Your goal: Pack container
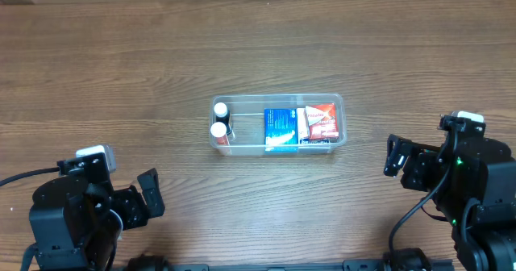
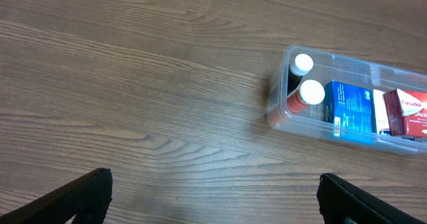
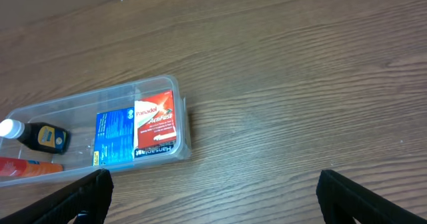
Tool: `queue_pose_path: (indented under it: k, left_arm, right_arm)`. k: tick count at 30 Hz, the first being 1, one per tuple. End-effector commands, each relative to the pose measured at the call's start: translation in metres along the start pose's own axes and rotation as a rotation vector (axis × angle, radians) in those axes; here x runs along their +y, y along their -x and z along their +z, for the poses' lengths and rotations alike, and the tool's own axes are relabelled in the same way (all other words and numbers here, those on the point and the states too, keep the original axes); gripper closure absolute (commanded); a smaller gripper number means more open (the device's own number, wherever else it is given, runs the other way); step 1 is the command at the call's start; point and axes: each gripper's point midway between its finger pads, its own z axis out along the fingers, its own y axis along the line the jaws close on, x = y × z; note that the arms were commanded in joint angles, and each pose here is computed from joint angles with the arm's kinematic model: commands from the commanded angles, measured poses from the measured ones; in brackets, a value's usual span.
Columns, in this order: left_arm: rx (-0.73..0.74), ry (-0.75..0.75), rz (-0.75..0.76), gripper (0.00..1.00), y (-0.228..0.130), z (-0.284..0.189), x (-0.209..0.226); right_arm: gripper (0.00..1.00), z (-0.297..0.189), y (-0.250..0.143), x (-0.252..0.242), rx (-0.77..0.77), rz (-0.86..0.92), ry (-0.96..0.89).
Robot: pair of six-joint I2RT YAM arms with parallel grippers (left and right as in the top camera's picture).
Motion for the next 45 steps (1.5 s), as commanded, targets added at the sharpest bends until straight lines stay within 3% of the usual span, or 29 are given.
queue_pose_path:
  k: [1,11,18,25,30,45]
  left_arm:
    - [-0.002,0.01,0.011,0.0,0.0,0.0,0.002]
    - [-0.002,0.01,0.011,0.0,0.0,0.0,0.002]
    - [-0.002,0.01,0.011,0.0,0.0,0.0,0.002]
    - [-0.002,0.01,0.011,0.0,0.0,0.0,0.002]
    - [-0.002,0.01,0.011,0.0,0.0,0.0,0.002]
    - [-0.002,0.01,0.011,0.0,0.0,0.0,0.002]
  right_arm:
    - [0.0,0.004,-0.005,-0.003,-0.052,-0.041,0.002]
    - [0.0,0.046,-0.063,0.002,-0.336,-0.09,0.185]
    - [0.0,0.066,-0.071,0.012,-0.499,-0.107,0.285]
    - [0.0,0.077,-0.055,0.028,-0.738,-0.302,0.321]
    - [0.0,0.087,-0.073,0.037,-0.717,-0.508,0.345]
    - [0.0,0.091,-0.064,0.016,-0.7,-0.331,0.288]
